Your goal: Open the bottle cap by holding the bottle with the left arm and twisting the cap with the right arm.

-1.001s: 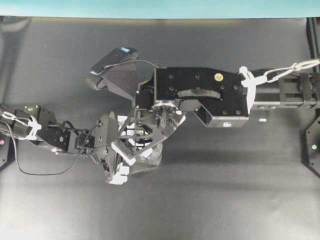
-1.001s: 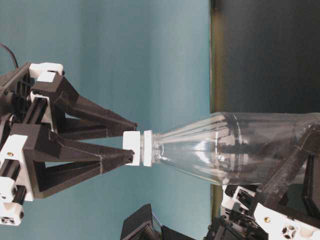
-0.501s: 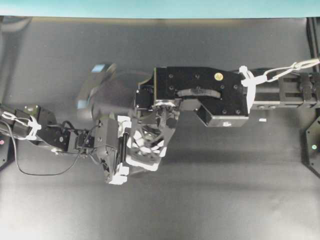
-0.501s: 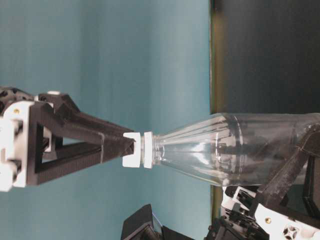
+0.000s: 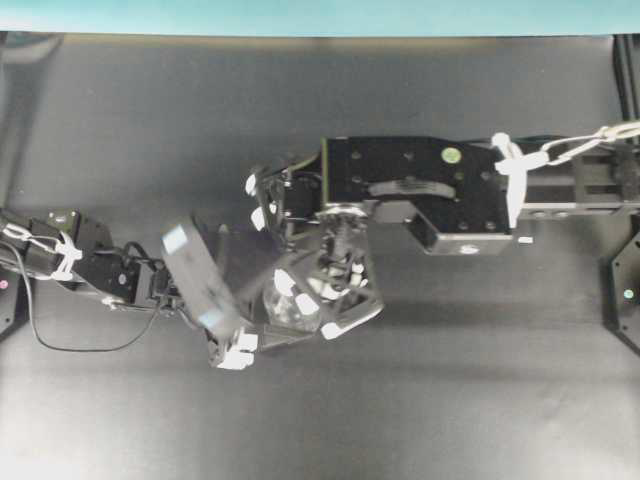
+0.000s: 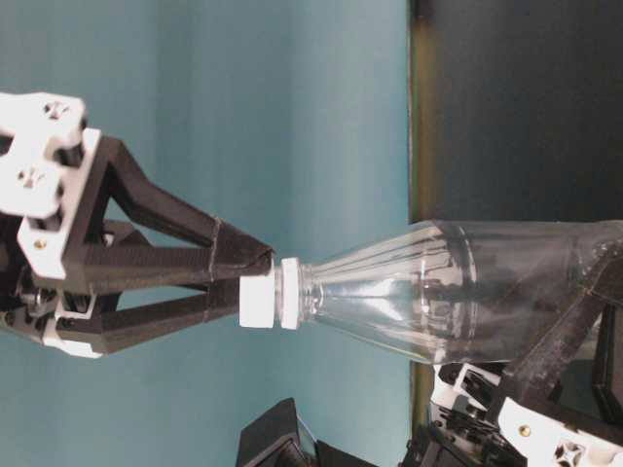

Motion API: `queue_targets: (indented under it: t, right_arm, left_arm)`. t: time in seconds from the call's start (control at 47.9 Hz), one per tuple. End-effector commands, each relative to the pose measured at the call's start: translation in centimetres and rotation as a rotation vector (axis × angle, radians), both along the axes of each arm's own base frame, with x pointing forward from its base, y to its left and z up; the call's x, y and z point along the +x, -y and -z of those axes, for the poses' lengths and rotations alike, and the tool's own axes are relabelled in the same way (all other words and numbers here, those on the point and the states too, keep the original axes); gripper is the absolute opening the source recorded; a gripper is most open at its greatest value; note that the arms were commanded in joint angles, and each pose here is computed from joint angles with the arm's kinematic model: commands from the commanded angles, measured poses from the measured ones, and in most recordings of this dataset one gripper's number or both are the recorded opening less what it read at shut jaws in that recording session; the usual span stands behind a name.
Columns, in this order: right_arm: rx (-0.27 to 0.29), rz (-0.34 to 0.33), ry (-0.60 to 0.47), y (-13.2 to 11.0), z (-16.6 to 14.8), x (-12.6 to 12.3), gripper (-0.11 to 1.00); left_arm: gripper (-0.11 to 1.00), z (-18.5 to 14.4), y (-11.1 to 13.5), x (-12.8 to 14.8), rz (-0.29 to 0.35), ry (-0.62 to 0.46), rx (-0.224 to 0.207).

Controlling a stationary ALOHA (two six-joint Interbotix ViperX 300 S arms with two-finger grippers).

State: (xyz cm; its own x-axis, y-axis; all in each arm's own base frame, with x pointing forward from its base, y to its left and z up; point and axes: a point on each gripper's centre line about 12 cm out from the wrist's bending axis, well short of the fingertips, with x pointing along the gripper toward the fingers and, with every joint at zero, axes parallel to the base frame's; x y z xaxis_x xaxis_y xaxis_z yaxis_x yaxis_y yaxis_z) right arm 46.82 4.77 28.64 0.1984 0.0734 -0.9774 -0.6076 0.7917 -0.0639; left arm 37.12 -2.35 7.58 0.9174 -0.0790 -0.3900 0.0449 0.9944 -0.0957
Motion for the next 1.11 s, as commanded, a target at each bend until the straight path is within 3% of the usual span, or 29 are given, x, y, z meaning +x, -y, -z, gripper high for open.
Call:
queue_targets:
  t: [0.0,0.229,0.501,0.939,1.085]
  right_arm:
    - [-0.012,-0.116,0.002,-2.4,0.5,-0.5,0.36]
    - [-0.093,-0.178,0.063,-2.2,1.0,-0.7,0.36]
    - [-0.090,-0.170,0.050,-2.5,1.5,-1.5,0.36]
    - [-0.063,-0.071,0.079,-2.0,0.7,-1.4,0.37]
    - [-0.050,-0.013,0.082,-2.3,0.5,-1.6,0.69]
  left_arm:
    - [0.81,-0.2,0.1,0.1,0.004,0.004,-0.003]
    - [0.81,-0.1,0.3,0.1,0.007,0.004,-0.005]
    - [0.81,-0.1,0.3,0.1,0.005,0.004,-0.007]
    - [0.81,0.0,0.3,0.0,0.006,-0.002,-0.008]
    - [0.81,0.0,0.4,0.1,0.008,-0.001,-0.008]
